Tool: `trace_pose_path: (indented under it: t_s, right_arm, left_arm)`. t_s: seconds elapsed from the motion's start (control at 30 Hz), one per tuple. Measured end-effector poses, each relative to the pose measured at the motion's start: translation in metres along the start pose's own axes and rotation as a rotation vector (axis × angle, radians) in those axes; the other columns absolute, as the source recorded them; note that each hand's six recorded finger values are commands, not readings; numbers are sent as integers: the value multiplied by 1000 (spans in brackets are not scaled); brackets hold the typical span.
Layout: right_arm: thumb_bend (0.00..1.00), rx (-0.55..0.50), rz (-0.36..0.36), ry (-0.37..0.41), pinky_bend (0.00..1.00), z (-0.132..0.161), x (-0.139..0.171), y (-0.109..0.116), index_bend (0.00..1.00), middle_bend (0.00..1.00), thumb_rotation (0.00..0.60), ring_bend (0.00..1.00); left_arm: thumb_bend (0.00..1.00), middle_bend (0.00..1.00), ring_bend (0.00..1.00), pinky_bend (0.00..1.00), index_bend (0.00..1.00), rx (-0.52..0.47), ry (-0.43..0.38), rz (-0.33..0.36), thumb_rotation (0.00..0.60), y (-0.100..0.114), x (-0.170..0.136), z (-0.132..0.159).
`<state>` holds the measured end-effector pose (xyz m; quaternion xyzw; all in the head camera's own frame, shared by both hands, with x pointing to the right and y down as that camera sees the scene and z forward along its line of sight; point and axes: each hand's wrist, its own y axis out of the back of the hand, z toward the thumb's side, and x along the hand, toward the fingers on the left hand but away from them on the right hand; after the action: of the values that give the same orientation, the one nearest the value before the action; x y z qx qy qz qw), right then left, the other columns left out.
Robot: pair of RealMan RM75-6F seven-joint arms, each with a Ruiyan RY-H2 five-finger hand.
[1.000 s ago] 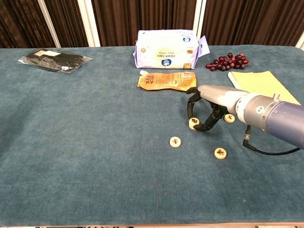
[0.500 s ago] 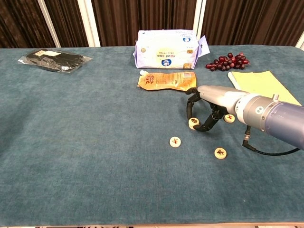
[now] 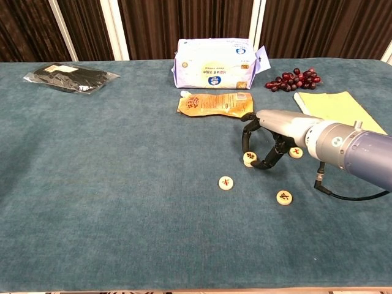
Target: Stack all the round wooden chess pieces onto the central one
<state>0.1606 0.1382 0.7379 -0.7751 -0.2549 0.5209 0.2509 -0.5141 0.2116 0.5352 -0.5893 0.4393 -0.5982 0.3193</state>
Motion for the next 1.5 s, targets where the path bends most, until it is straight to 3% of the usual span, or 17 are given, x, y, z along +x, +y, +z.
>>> trace_pose_path:
  t_s: [0.5, 0.77, 1.1, 1.5]
  right_arm:
    - [407, -11, -33, 0, 0, -1, 5, 21, 406, 0, 600, 0]
    - [407, -7, -84, -59, 0, -29, 12, 48, 405, 0, 600, 0]
    - [408, 17, -46, -124, 0, -62, 23, 34, 405, 0, 600, 0]
    - [408, 4, -40, -159, 0, -76, 19, 20, 409, 0, 600, 0]
  left_arm:
    - [490, 0, 0, 0, 161, 0, 1, -1, 600, 0, 0, 0]
    - [490, 0, 0, 0, 161, -4, -1, -2, 600, 0, 0, 1]
    - [490, 0, 0, 0, 161, -5, 0, 1, 600, 1, 0, 1]
    - [490, 0, 0, 0, 161, -13, 6, -3, 600, 1, 0, 0]
